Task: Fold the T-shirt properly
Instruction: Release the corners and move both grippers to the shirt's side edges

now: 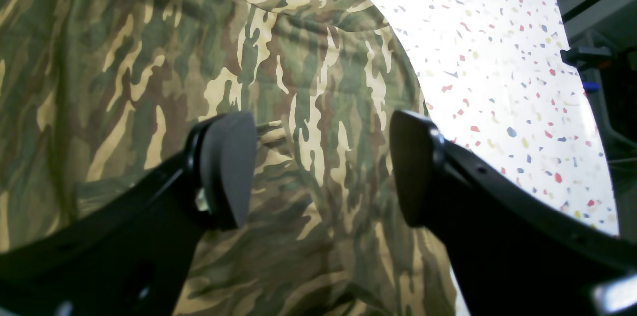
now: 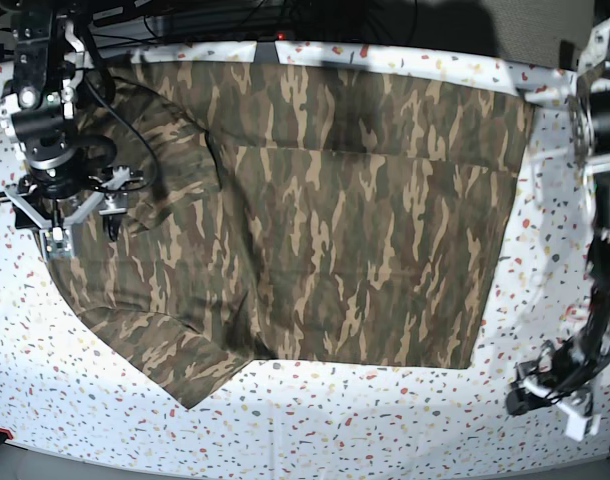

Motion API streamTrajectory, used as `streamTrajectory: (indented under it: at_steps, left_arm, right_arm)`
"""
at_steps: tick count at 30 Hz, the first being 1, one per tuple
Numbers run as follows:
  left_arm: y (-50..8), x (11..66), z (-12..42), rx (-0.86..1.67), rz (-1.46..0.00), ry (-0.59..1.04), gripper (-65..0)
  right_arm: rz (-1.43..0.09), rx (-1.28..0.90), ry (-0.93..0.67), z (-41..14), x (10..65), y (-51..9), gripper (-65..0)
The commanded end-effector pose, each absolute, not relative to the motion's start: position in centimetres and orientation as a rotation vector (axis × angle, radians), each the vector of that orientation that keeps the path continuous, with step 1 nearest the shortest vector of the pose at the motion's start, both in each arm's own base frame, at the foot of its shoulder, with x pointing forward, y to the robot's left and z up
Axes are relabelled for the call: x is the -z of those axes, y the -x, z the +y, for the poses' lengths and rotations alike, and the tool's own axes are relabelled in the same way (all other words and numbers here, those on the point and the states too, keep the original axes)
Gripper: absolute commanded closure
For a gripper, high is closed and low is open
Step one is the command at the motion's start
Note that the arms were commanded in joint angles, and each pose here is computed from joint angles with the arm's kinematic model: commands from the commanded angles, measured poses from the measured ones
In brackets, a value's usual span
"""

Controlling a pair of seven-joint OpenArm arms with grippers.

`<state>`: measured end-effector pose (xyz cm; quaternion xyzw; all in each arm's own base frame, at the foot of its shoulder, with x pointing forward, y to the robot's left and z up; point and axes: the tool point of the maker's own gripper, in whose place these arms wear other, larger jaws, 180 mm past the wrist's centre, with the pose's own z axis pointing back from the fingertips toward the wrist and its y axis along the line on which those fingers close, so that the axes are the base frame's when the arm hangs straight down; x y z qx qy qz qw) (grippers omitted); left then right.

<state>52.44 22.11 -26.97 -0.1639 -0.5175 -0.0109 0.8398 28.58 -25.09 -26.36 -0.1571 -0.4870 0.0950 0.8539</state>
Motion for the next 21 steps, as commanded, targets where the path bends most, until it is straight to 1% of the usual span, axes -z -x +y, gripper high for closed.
streamTrajectory:
  at_steps: [1,6,10,14,19,21]
  left_arm:
    - [-54.4,24.2,20.9,0.057,-1.148,0.361,-30.5]
    - [-57.1,26.5,15.3,0.243,-1.000,0.256,-30.5]
    - [-57.2,29.9,13.6,0.325,-0.921,0.180,-30.5]
    - [-56.7,32.1,14.8,0.221,-0.936,0.190,-30.5]
    - [-56.4,33.0,15.2,0.109,-1.045,0.251,-30.5]
    - [-55.8,34.0,14.8,0.067,-1.052,0.281,-30.5]
  right_arm:
    - [-1.067,-0.204,0.345,-25.2,25.1,-29.0,-41.5]
    - [-1.039,-0.192,0.340,-25.2,25.6,-28.7,-41.5]
    - [-1.004,-0.186,0.343,-25.4,26.1,-28.4,-41.5]
    - [-0.985,-0.182,0.344,-25.5,26.4,-28.2,-41.5]
    - [-0.966,-0.178,0.344,-25.6,26.7,-28.0,-41.5]
    - [-0.960,-0.177,0.345,-25.6,26.8,-27.9,-41.5]
